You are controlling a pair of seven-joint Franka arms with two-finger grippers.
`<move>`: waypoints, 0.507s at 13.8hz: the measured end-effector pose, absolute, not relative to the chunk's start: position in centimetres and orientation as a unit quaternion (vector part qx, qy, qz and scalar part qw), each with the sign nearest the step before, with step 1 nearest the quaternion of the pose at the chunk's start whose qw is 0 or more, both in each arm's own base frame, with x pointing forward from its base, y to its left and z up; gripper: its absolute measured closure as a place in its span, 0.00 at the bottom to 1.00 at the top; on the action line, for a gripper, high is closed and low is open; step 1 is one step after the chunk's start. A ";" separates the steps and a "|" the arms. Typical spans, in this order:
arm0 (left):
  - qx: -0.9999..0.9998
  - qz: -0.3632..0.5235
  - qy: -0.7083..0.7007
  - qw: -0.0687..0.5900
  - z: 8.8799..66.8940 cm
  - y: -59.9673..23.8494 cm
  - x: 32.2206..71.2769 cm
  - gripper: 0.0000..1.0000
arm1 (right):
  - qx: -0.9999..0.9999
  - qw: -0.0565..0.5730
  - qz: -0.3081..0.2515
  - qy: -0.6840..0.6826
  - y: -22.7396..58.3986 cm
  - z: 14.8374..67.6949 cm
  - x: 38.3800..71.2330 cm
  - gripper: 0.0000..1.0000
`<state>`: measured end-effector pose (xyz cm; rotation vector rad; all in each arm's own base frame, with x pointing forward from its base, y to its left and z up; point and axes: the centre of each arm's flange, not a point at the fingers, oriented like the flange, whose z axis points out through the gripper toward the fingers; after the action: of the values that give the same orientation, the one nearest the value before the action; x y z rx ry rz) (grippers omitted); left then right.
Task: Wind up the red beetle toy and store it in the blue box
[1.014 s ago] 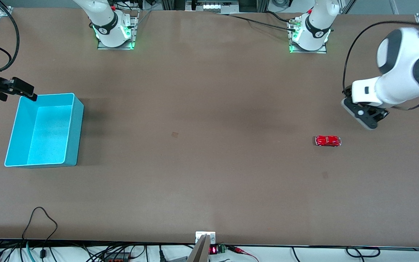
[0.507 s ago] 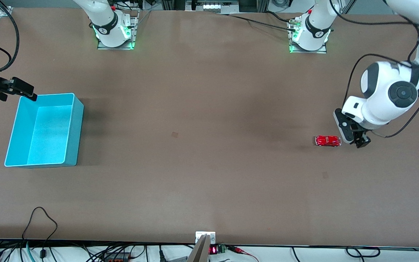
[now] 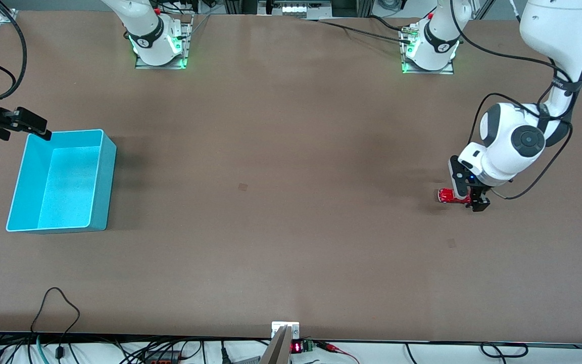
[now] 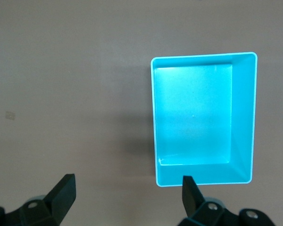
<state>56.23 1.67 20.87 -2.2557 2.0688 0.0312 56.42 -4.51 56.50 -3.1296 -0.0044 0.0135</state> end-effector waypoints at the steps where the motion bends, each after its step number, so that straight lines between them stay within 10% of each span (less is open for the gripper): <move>1: -0.736 0.010 0.676 0.039 20.3 1.7 56.2 0.00 | -1.000 0.006 0.004 -0.001 -4.5 56.5 56.4 0.00; 3: -0.735 0.014 0.677 0.035 19.4 1.6 56.0 0.04 | -1.000 0.006 0.004 -0.001 -4.5 56.5 56.4 0.00; 7: -0.731 0.015 0.681 0.033 18.9 1.5 55.9 0.44 | -1.000 0.006 0.004 -0.001 -4.6 56.5 56.4 0.00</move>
<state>55.95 1.55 18.87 -2.2512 2.0961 0.0460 56.42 -4.58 56.50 -3.1296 -0.0022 0.0135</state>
